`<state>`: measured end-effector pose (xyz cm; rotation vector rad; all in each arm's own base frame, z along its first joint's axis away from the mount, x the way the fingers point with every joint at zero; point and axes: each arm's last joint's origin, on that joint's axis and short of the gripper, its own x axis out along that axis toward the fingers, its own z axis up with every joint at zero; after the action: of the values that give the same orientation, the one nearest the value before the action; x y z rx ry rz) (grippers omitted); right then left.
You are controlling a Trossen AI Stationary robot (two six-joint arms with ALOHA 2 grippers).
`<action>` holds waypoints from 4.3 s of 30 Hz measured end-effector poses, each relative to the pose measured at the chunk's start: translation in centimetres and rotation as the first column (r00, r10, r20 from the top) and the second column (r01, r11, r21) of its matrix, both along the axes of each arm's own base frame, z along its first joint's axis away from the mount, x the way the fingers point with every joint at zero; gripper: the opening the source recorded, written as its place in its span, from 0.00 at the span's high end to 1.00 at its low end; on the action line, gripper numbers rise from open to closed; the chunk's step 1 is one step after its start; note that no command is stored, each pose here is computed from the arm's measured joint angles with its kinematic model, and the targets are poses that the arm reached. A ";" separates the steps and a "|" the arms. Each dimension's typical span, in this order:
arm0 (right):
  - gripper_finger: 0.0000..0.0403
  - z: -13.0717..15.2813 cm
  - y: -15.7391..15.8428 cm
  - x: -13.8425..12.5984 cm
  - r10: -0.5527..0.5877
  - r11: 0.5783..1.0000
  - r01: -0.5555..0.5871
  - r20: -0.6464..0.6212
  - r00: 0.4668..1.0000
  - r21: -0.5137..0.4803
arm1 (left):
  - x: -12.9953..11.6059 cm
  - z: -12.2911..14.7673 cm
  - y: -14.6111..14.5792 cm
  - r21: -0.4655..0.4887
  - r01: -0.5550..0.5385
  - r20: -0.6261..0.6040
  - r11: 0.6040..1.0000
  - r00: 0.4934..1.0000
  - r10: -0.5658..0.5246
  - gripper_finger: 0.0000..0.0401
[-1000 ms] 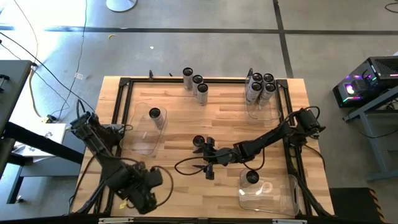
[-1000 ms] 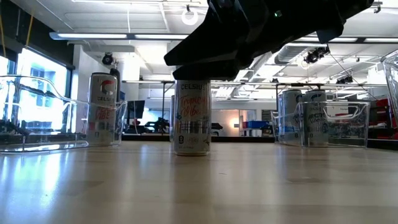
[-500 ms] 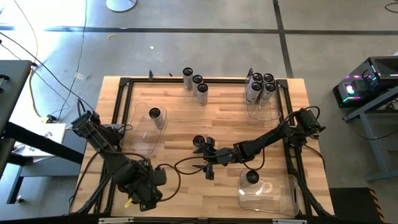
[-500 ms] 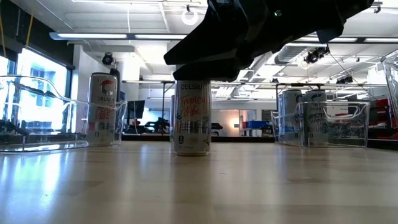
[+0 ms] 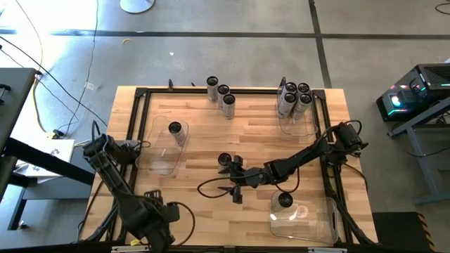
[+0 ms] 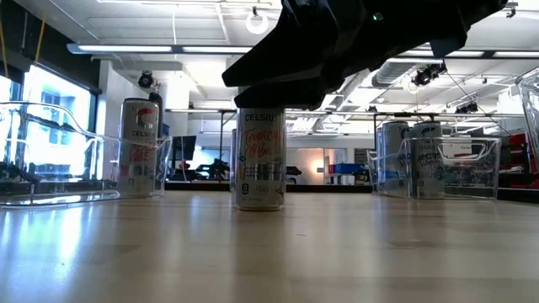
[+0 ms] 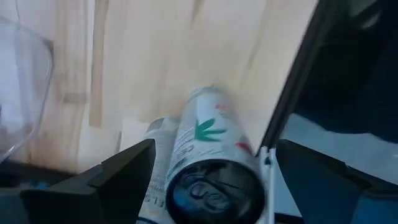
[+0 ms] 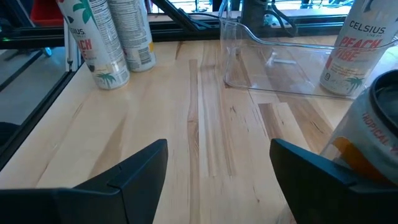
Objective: Sort soda cans
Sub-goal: Put the white-pink soda can into the middle transparent bin
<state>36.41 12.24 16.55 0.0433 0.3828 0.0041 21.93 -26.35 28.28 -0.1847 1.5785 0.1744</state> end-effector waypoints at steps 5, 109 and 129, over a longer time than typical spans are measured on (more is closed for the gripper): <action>0.31 0.0 0.0 0.0 0.000 1.000 0.000 0.000 1.000 0.000 | 0.0 -0.7 -0.4 0.019 0.015 -0.020 1.000 1.000 -0.015 0.18; 0.31 0.0 0.2 0.0 0.022 0.999 -0.022 -0.006 1.000 0.036 | 3.3 1.0 4.4 0.187 0.081 0.100 0.979 0.990 -0.101 0.20; 0.31 0.0 0.1 0.0 0.020 0.999 -0.020 -0.006 1.000 0.035 | 4.7 1.6 7.6 0.051 -0.536 0.344 0.843 0.802 0.489 0.20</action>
<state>36.40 12.33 16.53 0.0742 0.3892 0.0303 26.60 -18.72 29.86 -0.5048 1.1541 0.6554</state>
